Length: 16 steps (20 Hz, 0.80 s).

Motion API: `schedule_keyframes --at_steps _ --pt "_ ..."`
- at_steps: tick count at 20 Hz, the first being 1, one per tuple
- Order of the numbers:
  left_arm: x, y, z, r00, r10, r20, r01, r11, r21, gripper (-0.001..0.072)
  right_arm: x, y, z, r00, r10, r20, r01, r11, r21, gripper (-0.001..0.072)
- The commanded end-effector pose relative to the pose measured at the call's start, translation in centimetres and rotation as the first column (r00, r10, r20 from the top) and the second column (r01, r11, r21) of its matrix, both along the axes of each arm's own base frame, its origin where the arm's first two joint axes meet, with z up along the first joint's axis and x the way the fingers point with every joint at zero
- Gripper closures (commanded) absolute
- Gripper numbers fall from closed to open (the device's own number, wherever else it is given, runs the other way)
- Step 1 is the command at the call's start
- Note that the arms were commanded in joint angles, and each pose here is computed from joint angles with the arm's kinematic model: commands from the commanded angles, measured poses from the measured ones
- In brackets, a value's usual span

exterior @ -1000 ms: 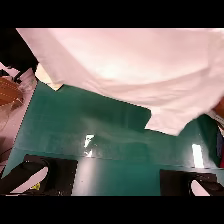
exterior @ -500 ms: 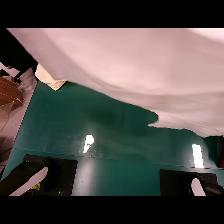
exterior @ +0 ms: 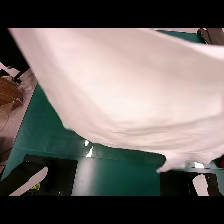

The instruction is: Fold the shirts.

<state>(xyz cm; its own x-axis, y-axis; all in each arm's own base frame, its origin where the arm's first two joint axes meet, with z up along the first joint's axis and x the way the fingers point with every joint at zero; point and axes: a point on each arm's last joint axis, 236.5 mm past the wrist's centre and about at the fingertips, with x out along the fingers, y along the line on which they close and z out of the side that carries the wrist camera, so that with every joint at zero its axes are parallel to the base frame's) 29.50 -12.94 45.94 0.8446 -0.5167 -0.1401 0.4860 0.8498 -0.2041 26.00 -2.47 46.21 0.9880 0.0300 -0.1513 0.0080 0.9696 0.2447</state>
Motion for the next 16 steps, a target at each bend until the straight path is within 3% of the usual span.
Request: schedule_keyframes --at_steps 1,4,9,13,16 --pt "6.2 -1.5 -8.7 0.975 -0.026 -0.219 0.016 0.999 -0.046 0.0686 6.2 -1.2 -10.9 0.947 0.211 -0.243 -0.153 0.959 0.238 0.0700" --pt "11.3 -3.2 -15.1 0.946 -0.026 -0.322 0.023 1.000 -0.015 0.0686 13.3 2.5 -22.8 0.808 0.325 -0.491 -0.234 0.943 0.239 0.0699" --pt "21.7 -3.7 -27.3 0.902 0.062 -0.427 -0.033 0.997 0.074 0.0687 25.3 5.0 -35.8 0.668 0.371 -0.645 -0.284 0.928 0.239 0.0700" --pt "29.2 -2.4 -33.4 0.917 0.172 -0.359 -0.154 0.985 0.078 0.0687 33.5 3.8 -39.2 0.699 0.354 -0.622 -0.270 0.935 0.229 0.0700" --pt "31.6 -1.6 -37.2 0.910 0.219 -0.353 -0.199 0.975 0.095 0.0687 35.6 1.5 -40.0 0.728 0.266 -0.632 -0.215 0.964 0.157 0.0700"
